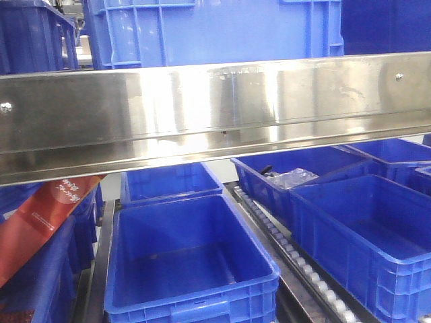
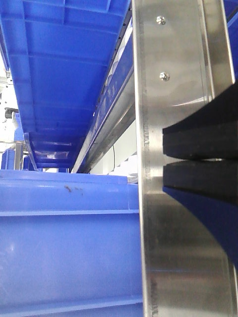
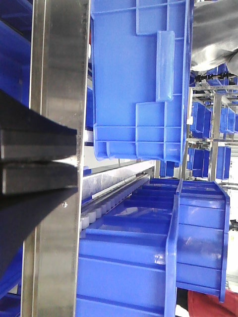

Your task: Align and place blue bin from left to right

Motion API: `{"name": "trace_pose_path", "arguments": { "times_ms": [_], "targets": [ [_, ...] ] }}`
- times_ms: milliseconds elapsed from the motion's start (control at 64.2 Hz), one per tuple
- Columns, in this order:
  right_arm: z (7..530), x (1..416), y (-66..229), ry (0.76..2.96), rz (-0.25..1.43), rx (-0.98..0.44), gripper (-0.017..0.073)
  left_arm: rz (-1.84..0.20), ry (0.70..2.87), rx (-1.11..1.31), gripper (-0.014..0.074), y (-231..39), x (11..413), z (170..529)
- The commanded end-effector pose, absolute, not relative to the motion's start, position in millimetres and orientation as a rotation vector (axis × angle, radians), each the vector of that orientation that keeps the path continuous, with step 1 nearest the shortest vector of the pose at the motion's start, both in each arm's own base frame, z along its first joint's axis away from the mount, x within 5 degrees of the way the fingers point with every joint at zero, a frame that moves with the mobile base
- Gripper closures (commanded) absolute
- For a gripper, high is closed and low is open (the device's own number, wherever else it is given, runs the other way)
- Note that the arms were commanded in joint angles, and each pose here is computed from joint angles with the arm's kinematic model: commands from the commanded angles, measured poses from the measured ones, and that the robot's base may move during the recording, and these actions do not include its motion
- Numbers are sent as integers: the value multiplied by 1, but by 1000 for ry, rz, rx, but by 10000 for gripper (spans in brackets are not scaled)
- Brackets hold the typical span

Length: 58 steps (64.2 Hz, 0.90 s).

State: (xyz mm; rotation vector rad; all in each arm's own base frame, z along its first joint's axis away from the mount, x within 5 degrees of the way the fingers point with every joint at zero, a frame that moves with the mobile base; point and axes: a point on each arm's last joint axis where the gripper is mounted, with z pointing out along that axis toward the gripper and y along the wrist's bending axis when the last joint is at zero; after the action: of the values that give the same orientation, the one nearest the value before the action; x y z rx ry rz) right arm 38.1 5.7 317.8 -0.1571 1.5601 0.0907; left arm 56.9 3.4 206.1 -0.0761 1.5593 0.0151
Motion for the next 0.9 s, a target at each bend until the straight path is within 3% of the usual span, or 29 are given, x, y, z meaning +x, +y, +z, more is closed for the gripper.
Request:
{"name": "trace_pose_path", "arguments": {
  "times_ms": [0,639,701,888],
  "targets": [
    [320,37,5,1529,80,-162,629,14,1531,-77,591,3,56,209],
    [320,37,5,1529,84,-160,629,14,1531,-77,591,3,56,209],
    [319,37,6,1531,117,-139,629,14,1531,-77,591,3,56,209],
    [303,43,2,1564,7,-34,629,14,1531,-77,591,3,56,209]
  ]
}}
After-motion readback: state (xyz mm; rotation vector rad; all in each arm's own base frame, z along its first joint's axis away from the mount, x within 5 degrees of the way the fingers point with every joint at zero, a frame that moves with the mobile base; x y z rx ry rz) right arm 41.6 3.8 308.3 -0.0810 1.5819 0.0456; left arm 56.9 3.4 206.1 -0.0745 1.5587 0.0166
